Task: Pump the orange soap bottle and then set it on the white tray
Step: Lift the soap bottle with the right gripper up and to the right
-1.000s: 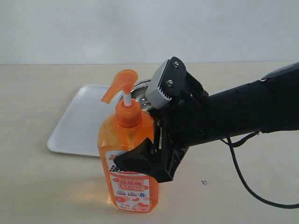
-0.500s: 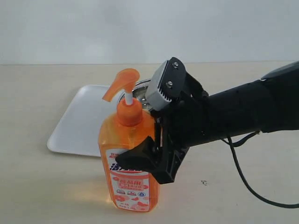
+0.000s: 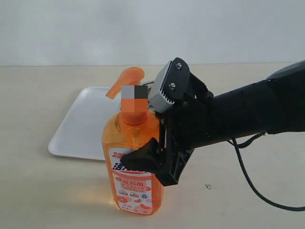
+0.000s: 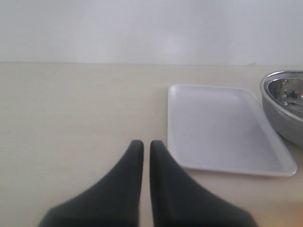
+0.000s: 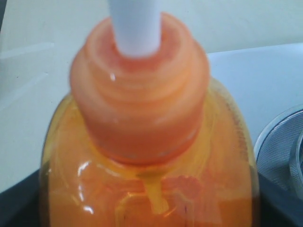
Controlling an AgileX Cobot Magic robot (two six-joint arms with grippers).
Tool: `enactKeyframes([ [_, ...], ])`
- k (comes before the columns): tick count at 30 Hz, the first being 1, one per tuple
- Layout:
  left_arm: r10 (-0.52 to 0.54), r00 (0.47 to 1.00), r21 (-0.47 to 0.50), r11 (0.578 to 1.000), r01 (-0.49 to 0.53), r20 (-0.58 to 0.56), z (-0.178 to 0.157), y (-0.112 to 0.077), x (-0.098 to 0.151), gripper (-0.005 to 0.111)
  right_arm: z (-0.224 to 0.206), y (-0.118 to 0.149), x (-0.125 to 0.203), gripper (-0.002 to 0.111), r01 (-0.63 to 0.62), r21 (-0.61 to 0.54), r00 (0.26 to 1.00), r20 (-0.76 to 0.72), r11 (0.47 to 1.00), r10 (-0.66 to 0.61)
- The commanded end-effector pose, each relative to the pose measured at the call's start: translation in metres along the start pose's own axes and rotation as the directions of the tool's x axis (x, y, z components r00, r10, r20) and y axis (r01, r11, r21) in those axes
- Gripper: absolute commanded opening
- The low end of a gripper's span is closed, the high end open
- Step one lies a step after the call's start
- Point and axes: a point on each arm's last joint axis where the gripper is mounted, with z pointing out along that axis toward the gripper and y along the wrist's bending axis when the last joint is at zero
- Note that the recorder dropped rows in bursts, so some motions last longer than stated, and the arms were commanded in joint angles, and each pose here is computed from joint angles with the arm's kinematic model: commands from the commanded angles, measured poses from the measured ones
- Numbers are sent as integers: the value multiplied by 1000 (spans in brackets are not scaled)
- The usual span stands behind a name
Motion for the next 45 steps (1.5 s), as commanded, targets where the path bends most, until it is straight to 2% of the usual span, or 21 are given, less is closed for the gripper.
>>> enactKeyframes([
  [1, 2, 1000, -3, 1000, -2, 0, 0, 0, 1, 5, -1, 4, -1, 0, 10, -26, 1000, 2, 1000, -10],
  [7, 2, 1000, -3, 1000, -2, 0, 0, 0, 1, 5, -15, 10, -14, 0, 0, -17, 999, 50, 1000, 1],
  [20, 2, 1000, -3, 1000, -2, 0, 0, 0, 1, 5, -56, 33, -37, 0, 116, 27, 991, 67, 993, -117],
  [24, 2, 1000, -3, 1000, -2, 0, 0, 0, 1, 5, -73, 36, -47, 0, 142, 120, 983, 104, 983, -154],
  [27, 2, 1000, -3, 1000, -2, 0, 0, 0, 1, 5, -87, 35, -54, 0, 131, 231, 978, 129, 964, -164],
  [34, 2, 1000, -3, 1000, -2, 0, 0, 0, 1, 5, -123, 32, -67, 0, 110, 489, 960, 174, 865, -220],
  [39, 2, 1000, -3, 1000, -2, 0, 0, 0, 1, 5, -145, 23, -71, 0, 19, 669, 958, 200, 743, -204],
  [45, 2, 1000, -3, 1000, -2, 0, 0, 0, 1, 5, -158, 10, -69, 0, -56, 796, 964, 201, 603, -176],
])
